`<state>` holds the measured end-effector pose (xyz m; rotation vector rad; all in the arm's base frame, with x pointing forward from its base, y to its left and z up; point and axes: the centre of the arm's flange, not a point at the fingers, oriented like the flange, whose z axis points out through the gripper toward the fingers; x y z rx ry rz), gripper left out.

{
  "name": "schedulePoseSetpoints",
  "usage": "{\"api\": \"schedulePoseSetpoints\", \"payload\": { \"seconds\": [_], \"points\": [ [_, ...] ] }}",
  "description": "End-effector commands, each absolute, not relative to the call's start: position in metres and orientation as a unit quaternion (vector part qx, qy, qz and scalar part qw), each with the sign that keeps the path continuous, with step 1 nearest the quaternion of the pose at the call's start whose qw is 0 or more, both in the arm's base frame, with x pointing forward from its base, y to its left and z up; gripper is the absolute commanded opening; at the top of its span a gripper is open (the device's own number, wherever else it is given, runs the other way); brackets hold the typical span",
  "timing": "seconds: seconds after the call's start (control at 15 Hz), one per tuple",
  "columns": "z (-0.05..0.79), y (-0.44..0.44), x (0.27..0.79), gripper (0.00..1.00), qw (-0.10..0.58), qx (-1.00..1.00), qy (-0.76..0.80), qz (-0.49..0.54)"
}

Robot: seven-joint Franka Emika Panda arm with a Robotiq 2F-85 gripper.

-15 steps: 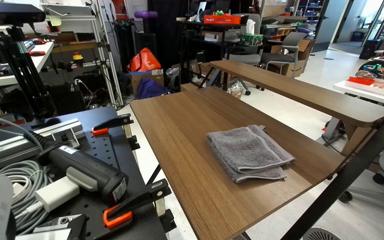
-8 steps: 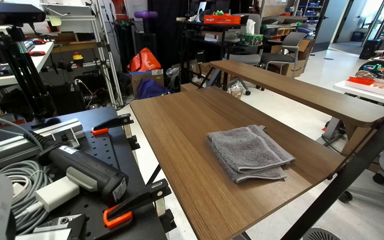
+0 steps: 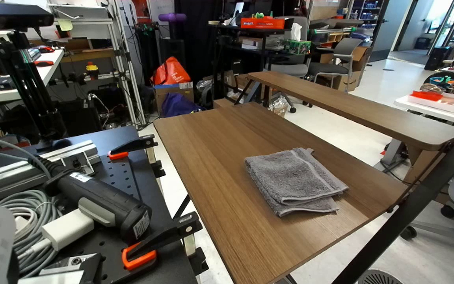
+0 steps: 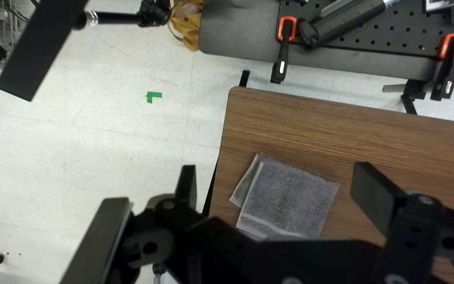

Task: Move the towel

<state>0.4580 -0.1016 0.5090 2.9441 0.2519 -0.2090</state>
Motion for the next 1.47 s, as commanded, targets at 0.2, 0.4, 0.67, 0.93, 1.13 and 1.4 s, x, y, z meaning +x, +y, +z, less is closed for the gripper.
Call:
{"api": "schedulePoseSetpoints", "payload": {
  "seconds": [0.2, 0.4, 0.67, 0.93, 1.13, 1.4],
  "points": [
    [0.428, -0.093, 0.505, 1.0, 0.021, 0.997, 0.07, -0.007],
    [0.376, -0.098, 0.519, 1.0, -0.039, 0.998, 0.058, -0.006],
    [0.305, -0.113, 0.533, 1.0, -0.093, 0.995, 0.01, -0.025],
    [0.241, -0.131, 0.545, 1.0, -0.105, 0.992, -0.042, -0.058],
    [0.205, -0.138, 0.556, 1.0, -0.093, 0.991, -0.067, -0.074],
    [0.176, -0.132, 0.576, 1.0, -0.075, 0.99, -0.093, -0.077]
  ]
}}
